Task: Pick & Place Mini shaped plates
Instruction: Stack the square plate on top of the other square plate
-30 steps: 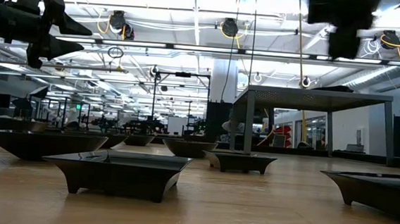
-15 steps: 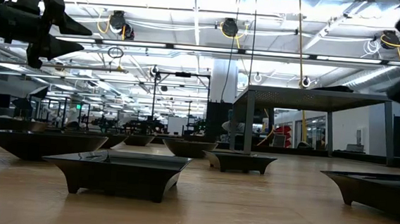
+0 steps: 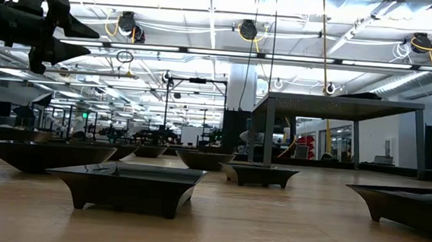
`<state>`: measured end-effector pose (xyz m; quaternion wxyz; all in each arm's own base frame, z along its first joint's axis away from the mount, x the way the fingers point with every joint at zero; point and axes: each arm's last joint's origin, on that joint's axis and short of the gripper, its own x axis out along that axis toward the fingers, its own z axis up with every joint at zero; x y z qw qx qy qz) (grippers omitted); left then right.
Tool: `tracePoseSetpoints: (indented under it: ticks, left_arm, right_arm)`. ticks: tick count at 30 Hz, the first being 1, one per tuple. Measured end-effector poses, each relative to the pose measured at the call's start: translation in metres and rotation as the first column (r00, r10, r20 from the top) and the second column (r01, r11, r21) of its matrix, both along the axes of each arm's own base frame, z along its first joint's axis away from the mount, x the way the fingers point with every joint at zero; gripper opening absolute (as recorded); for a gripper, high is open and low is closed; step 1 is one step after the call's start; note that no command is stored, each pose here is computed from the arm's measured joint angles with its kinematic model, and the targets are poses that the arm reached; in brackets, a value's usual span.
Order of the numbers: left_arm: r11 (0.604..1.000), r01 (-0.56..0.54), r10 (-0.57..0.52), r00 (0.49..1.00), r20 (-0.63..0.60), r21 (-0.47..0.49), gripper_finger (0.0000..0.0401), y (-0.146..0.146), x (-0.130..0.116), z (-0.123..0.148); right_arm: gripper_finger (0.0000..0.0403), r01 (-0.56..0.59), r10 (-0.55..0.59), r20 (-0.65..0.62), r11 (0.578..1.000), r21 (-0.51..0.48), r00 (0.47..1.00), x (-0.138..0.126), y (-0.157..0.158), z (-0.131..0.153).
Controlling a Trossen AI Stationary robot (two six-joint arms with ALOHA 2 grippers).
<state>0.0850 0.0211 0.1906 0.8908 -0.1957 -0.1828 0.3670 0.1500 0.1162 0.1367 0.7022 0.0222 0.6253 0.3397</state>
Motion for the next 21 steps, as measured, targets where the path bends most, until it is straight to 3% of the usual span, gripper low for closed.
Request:
tracePoseSetpoints:
  ticks: [8,15,21]
  left_arm:
    - [1.000,0.000,0.000,1.000,0.000,0.000,0.0230,0.0000,0.0000,0.0000]
    - [1.000,0.000,0.000,1.000,-0.001,0.000,0.0230,0.0000,0.0000,-0.0001]
    - [1.000,0.000,0.000,1.000,0.000,0.000,0.0230,0.0000,0.0000,-0.0001]
  right_arm:
    - [0.0087,-0.063,0.063,-0.007,0.998,-0.013,0.998,0.0023,0.0059,-0.0106]
    - [0.0012,-0.133,0.133,0.040,0.991,-0.018,0.990,0.0028,0.0059,-0.0110]
    - [0.0003,-0.052,0.052,0.029,0.998,0.018,0.998,0.0032,0.0049,-0.0052]
